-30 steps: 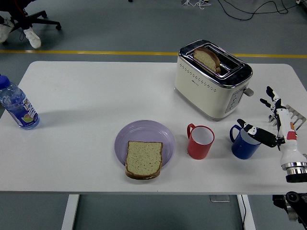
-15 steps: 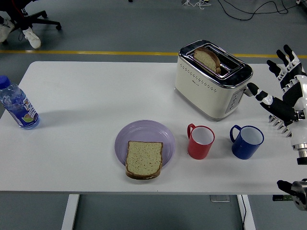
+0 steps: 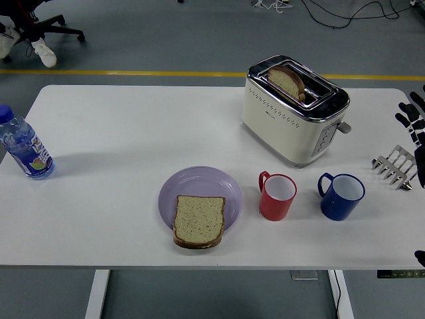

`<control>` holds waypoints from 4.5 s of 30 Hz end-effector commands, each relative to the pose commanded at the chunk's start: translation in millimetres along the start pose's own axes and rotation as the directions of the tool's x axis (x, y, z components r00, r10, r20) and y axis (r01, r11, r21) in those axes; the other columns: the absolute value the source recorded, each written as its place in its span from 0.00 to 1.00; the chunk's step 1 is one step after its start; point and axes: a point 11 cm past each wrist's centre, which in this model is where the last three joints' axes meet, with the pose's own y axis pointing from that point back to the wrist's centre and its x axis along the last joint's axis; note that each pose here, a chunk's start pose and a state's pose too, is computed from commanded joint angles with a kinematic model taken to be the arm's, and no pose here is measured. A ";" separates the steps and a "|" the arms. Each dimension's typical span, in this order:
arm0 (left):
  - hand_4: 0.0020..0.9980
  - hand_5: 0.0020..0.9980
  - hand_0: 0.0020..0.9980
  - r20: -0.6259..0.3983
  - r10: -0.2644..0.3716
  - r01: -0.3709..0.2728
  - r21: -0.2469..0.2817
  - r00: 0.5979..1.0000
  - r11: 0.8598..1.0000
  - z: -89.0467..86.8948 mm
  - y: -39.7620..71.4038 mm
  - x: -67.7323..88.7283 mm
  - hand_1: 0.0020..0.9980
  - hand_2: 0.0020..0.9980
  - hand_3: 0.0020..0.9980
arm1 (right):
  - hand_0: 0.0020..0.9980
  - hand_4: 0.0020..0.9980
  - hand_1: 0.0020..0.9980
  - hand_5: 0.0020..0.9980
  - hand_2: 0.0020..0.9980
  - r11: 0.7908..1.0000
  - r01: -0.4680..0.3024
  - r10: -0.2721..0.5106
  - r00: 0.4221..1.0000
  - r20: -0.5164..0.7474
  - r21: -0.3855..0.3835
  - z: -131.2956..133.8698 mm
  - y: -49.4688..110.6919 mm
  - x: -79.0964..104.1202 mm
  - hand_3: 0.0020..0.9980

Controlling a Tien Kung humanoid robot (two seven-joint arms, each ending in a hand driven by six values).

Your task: Pick up the cup,pour liquid into bread,place the cup on the desk

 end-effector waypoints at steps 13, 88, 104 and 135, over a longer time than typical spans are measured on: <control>0.38 1.00 0.64 0.066 0.030 -0.028 -0.023 0.997 0.999 12.4 0.7 16.7 0.67 0.68 0.57 | 0.64 0.77 0.57 0.61 0.66 0.998 -0.068 0.068 0.997 0.044 0.000 -16.8 -5.0 21.9 0.73; 0.38 1.00 0.64 0.060 0.023 -0.020 -0.047 0.998 0.999 25.0 1.0 11.5 0.66 0.68 0.57 | 0.54 0.69 0.52 0.42 0.62 0.967 -0.070 0.228 0.667 0.709 -0.245 1.7 -17.1 48.1 0.58; 0.38 1.00 0.65 0.058 0.023 -0.020 -0.051 0.998 0.998 27.7 1.1 11.3 0.66 0.68 0.57 | 0.66 0.68 0.63 0.42 0.70 0.947 -0.067 0.277 0.668 0.691 -0.315 21.6 -19.2 51.7 0.67; 0.38 1.00 0.65 0.017 0.001 0.000 -0.019 1.000 1.000 9.2 0.0 -4.1 0.62 0.68 0.57 | 0.62 0.57 0.59 0.22 0.64 0.971 -0.110 0.225 0.728 0.648 -0.214 52.6 -43.2 63.8 0.59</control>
